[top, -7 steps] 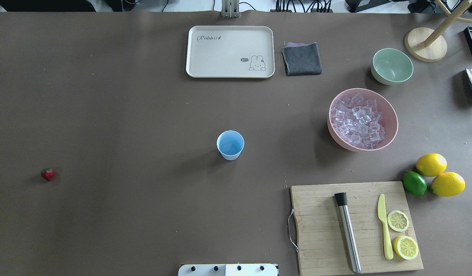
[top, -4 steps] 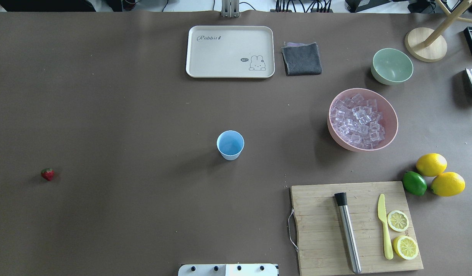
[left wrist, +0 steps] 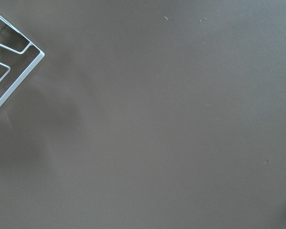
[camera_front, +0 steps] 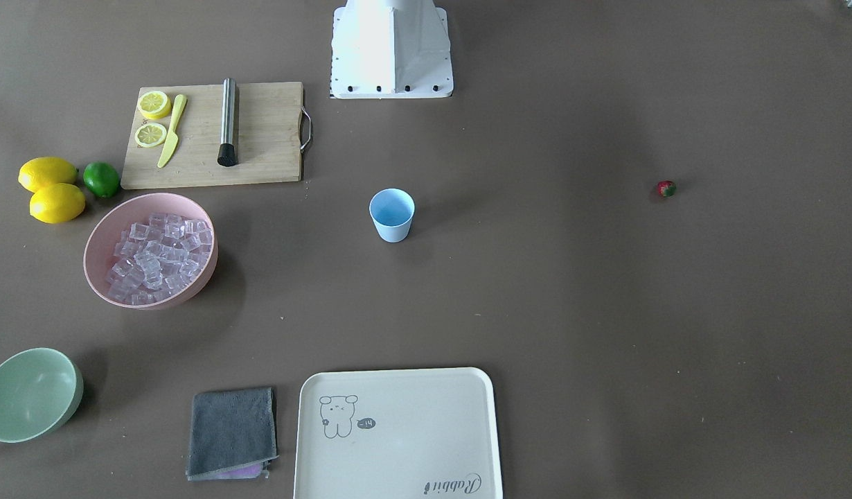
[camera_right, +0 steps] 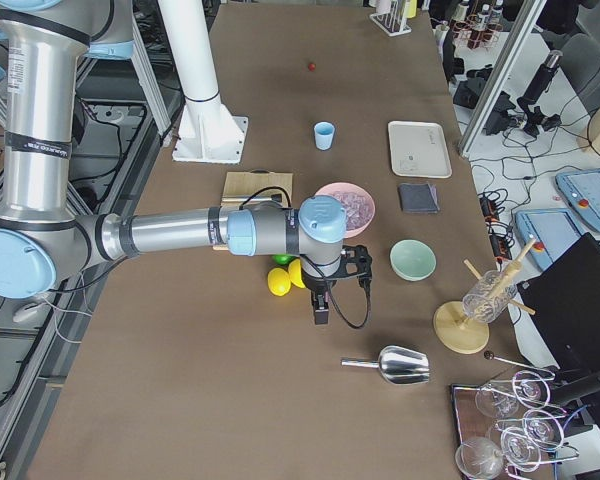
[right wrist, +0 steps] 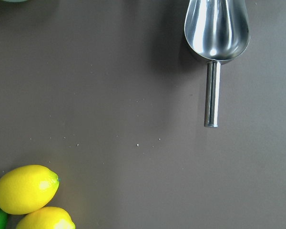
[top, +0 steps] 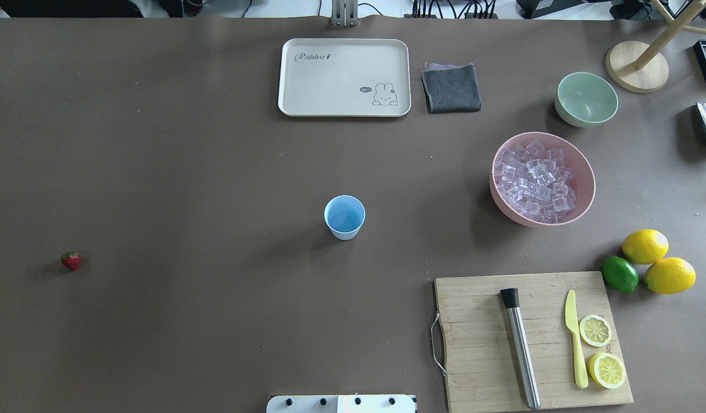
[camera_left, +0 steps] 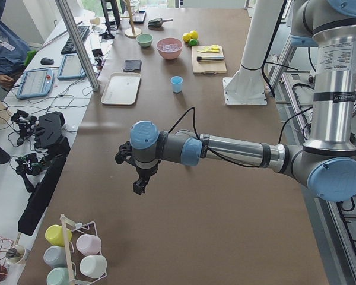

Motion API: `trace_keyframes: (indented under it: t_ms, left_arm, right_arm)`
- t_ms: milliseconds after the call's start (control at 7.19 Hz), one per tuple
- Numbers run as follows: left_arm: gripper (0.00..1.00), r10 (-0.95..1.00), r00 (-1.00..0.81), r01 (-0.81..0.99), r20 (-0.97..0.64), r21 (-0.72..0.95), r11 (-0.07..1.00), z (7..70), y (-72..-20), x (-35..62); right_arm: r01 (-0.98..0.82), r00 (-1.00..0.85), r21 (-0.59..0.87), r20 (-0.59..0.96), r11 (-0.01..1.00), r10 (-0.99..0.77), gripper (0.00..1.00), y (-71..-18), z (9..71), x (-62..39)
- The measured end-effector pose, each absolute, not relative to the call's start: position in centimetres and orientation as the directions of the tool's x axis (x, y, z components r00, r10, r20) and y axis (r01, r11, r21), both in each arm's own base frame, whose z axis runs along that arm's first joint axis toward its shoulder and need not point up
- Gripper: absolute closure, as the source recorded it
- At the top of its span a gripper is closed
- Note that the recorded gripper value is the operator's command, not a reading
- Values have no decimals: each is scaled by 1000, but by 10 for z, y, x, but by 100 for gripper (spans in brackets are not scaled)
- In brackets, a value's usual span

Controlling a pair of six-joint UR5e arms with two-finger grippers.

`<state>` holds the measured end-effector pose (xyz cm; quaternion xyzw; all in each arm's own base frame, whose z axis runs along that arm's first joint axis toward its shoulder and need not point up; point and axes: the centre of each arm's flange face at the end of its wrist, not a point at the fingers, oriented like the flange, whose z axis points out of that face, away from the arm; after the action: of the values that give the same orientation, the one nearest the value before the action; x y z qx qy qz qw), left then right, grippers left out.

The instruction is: Put ice and strawberries in cup

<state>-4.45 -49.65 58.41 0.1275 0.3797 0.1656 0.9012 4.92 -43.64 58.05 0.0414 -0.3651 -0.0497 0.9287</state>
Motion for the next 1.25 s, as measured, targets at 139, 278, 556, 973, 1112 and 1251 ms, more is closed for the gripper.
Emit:
trace_keyframes:
  t_ms: [139,278,556,973,1112,1251]
  left_arm:
    - [2,382,656,-190,-651,348,918,581,-499,-42]
    - [2,366,649,-177,-667,335,925,579,-500,-37]
    - [2,363,629,-179,-688,326,928,576,-502,-24]
    - [3,398,614,-202,-682,352,914,573,-504,-8]
    - [2,402,613,-203,-681,356,912,572,-504,-7]
    - [2,403,612,-203,-680,358,912,572,-504,-7]
  right_arm:
    - [39,718,126,686,991,-116,0,-446,562,46]
    - [5,703,116,706,993,-86,0,-461,540,34]
    - [-37,680,65,733,997,-23,0,-492,491,-19]
    - [-89,695,-26,714,996,81,0,-519,421,-142]
    - [-109,703,-36,703,993,102,0,-517,408,-179]
    - [-125,701,-34,705,992,113,0,-514,403,-210]
